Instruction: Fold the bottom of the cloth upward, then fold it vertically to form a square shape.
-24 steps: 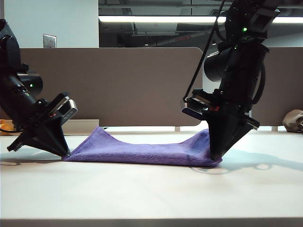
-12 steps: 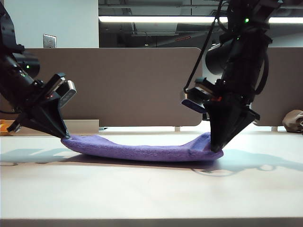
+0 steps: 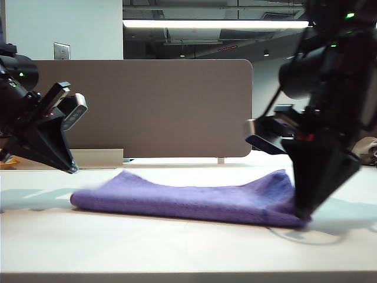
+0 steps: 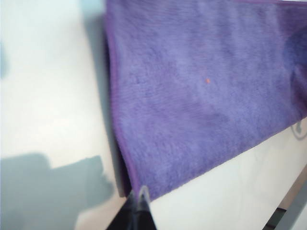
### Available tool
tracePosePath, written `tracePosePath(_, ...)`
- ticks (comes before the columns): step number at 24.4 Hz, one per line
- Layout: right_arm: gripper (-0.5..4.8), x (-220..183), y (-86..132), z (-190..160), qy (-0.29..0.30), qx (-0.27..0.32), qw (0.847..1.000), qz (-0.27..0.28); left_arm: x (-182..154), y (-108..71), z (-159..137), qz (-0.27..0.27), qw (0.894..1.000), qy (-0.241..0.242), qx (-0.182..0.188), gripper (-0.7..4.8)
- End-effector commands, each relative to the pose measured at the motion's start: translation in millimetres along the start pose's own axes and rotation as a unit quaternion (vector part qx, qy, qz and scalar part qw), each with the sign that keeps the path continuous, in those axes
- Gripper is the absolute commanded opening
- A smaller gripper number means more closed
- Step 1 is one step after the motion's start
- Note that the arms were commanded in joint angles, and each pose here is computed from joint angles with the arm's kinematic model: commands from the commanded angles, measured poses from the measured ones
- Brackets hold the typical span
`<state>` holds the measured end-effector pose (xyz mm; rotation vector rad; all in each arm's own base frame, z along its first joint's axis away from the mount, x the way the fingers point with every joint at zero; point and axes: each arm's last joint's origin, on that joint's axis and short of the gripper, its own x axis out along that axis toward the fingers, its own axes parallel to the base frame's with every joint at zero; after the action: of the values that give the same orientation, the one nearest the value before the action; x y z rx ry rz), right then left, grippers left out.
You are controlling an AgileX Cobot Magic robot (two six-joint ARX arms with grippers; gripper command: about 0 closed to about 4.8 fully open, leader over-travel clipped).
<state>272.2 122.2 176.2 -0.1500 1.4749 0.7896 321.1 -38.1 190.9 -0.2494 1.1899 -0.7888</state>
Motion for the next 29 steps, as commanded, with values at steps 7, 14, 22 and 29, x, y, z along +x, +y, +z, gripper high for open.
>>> tracePosePath(7,-0.02,-9.2,5.8,-5.5,-0.034,-0.006,0.999,0.005,5.9,-22.2,-18.6,-0.012,1.000,0.013,0.025,-0.06)
tracePosePath(14,-0.02,-10.2,6.9,-8.6,-0.024,0.001,1.000,0.008,16.7,-21.9,-51.9,-0.019,0.999,0.037,0.014,-0.06)
tracePosePath(22,-0.02,-19.8,19.0,-17.0,-0.039,-0.017,0.999,0.005,0.6,-36.5,-58.3,-0.015,0.999,0.005,0.038,-0.06)
tracePosePath(29,0.77,-19.7,19.0,-17.6,-0.037,-0.004,0.999,0.005,-0.1,-38.6,-56.5,-0.046,0.998,-0.009,0.044,-0.06)
